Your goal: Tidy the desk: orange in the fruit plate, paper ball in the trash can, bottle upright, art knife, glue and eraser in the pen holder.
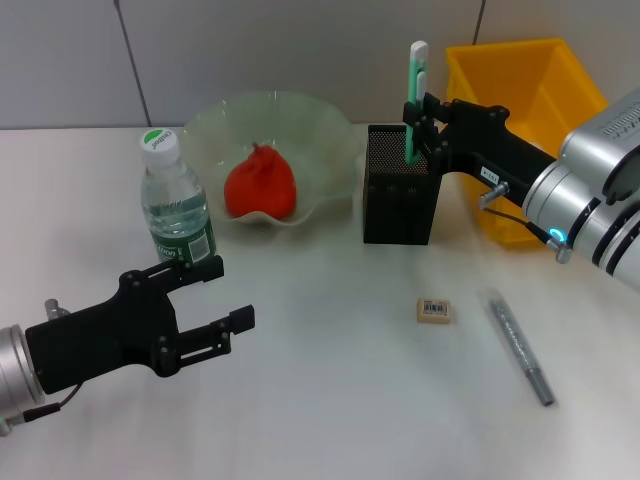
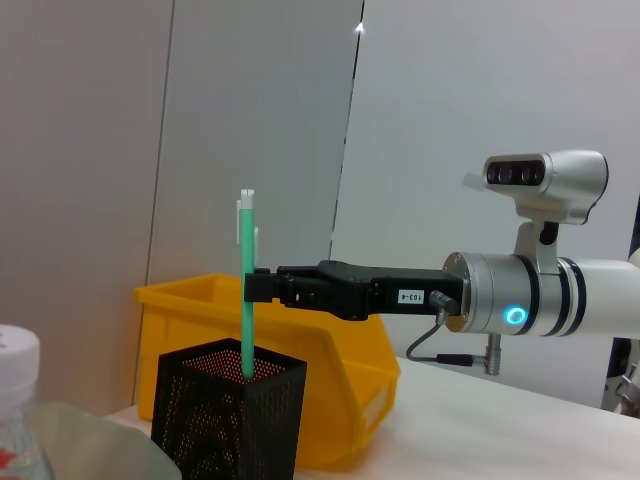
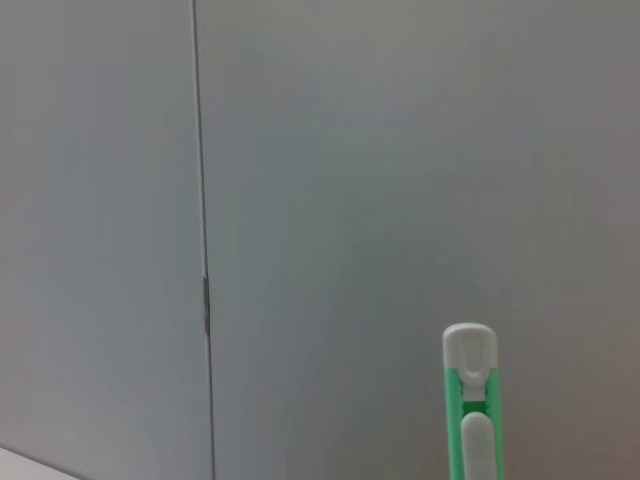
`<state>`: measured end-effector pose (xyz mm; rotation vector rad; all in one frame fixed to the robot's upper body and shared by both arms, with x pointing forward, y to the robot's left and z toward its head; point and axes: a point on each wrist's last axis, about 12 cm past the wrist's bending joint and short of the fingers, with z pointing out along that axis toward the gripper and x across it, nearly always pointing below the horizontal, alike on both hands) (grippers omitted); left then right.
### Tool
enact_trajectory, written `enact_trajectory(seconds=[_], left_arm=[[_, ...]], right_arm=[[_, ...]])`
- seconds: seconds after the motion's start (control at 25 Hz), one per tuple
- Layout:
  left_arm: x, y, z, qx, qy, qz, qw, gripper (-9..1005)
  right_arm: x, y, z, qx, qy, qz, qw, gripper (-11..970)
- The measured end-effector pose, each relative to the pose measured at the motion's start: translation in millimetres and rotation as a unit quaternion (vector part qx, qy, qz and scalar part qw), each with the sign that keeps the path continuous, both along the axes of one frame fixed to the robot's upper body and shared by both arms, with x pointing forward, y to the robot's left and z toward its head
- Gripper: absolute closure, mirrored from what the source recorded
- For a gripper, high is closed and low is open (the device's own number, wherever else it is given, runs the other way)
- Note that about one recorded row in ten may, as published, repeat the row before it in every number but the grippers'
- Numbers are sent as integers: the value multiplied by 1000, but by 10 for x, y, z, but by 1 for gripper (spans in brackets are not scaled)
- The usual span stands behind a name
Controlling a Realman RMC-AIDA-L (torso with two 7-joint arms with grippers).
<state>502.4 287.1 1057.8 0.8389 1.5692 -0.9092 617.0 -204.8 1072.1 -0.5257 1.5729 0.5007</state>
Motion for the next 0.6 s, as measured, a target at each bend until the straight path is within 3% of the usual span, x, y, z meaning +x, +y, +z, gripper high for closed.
enact_trajectory(seconds=[0.48, 0.6], left_arm=[[-20, 9, -6, -2, 1, 1, 1000, 243], [-24, 9, -4, -3, 1, 0, 1000, 243]], right_arm=[[-19, -18, -21, 0, 3, -2, 1000, 790], [-24, -20, -24, 1, 3, -2, 1000, 708]])
